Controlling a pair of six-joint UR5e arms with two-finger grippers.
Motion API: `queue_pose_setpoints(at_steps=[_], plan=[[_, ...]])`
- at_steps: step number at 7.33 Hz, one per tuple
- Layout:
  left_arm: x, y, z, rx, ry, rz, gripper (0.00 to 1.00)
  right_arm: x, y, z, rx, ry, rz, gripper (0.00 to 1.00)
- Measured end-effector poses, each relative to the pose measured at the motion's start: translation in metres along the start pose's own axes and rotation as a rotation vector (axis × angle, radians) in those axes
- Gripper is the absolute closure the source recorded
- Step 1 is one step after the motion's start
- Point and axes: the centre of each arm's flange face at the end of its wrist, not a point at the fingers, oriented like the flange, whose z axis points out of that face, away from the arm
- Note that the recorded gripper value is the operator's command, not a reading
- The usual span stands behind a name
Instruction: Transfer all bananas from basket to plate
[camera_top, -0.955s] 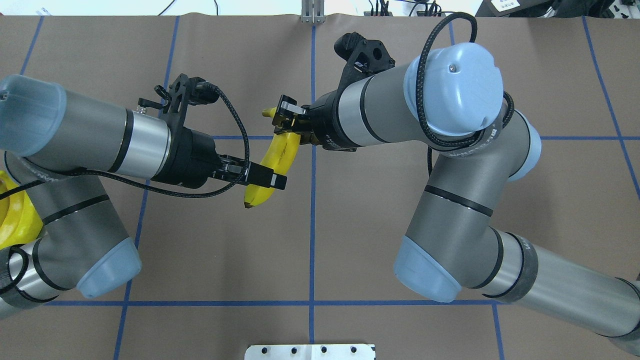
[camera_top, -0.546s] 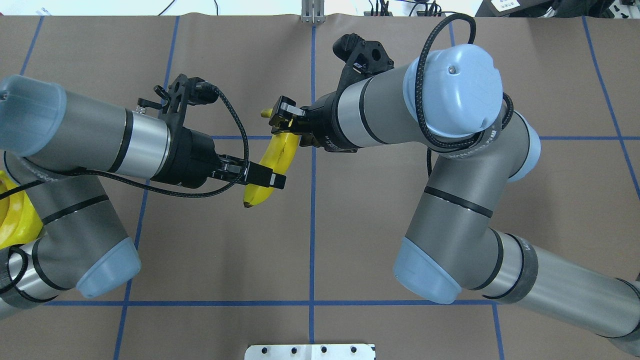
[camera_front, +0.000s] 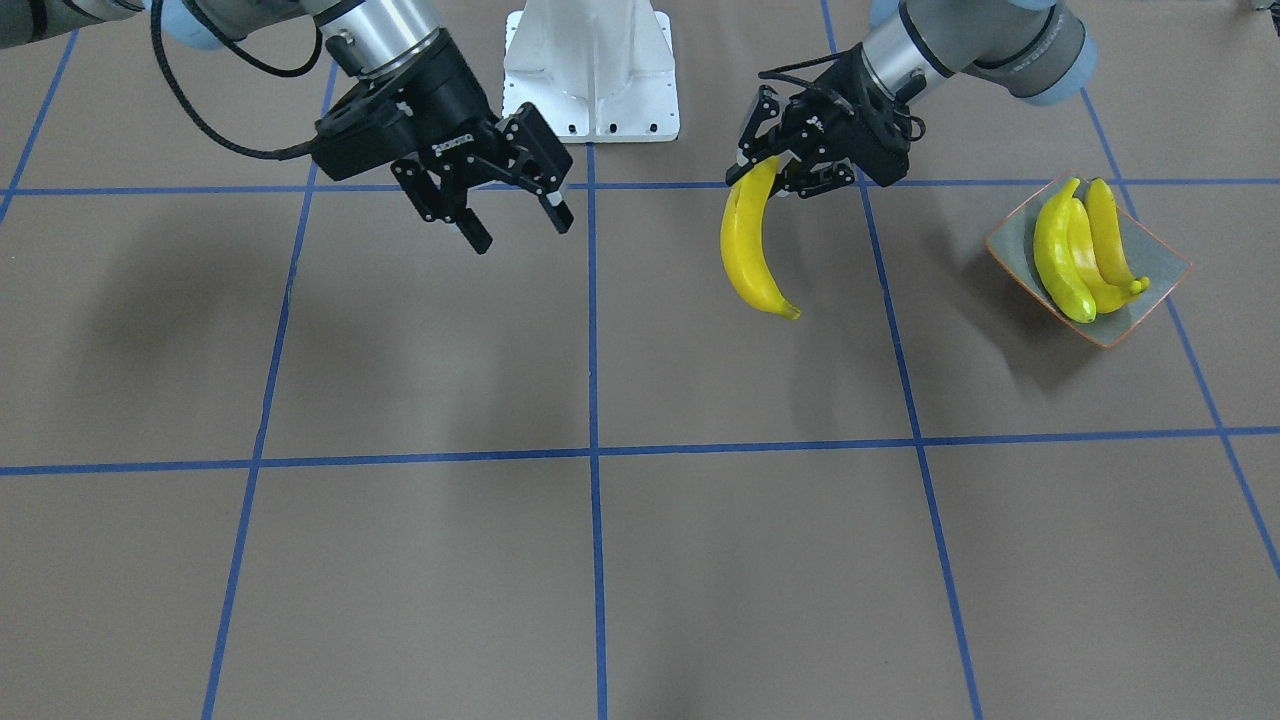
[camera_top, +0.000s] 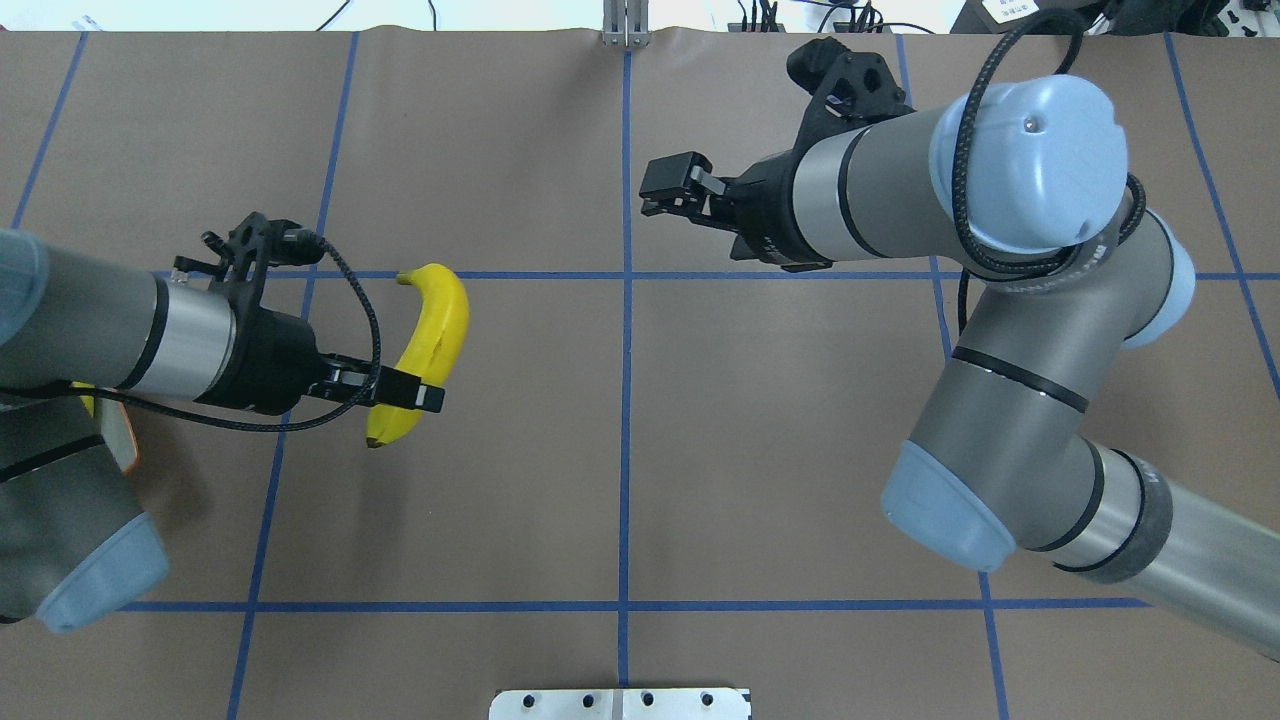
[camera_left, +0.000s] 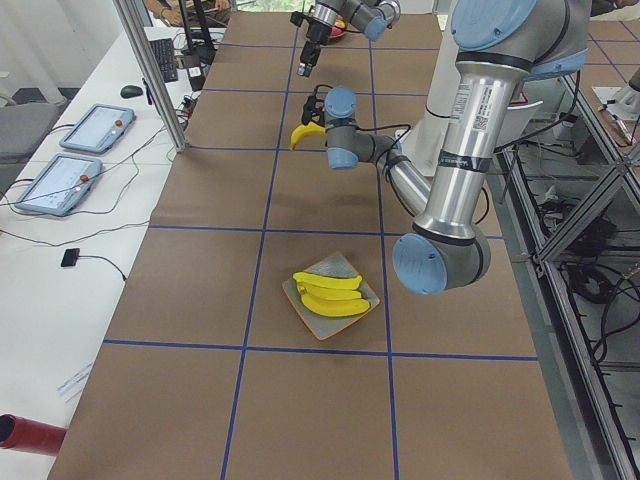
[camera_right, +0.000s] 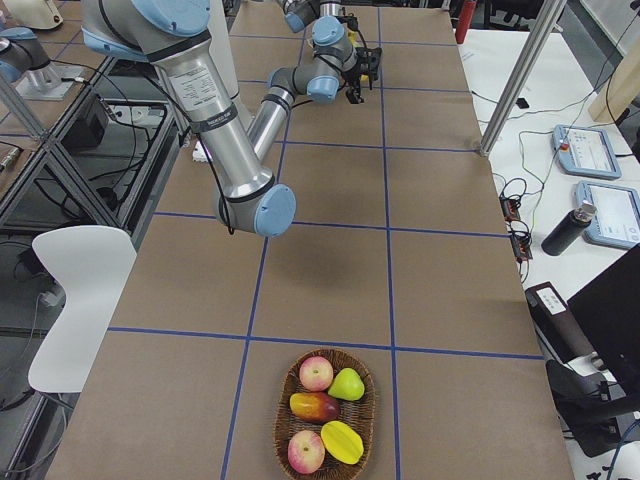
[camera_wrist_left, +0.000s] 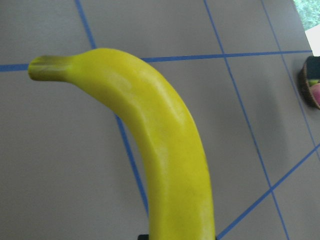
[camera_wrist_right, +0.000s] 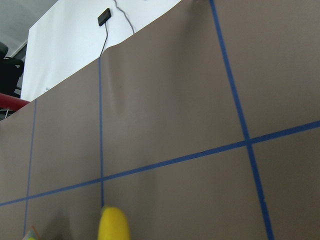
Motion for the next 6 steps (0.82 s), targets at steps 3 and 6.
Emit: queue_pose_setpoints(at_steps=[3, 6], plan=[[-0.106, 0.050, -0.044, -0.048, -0.179, 0.085, 1.00, 0.073, -0.036, 0.005, 0.039, 0.125, -0.100, 0.00], [-0.190, 0.082, -0.106, -0.048, -0.360, 0.185, 1.00, 0.117, -0.061, 0.000, 0.065, 0.200, -0.156, 0.00]])
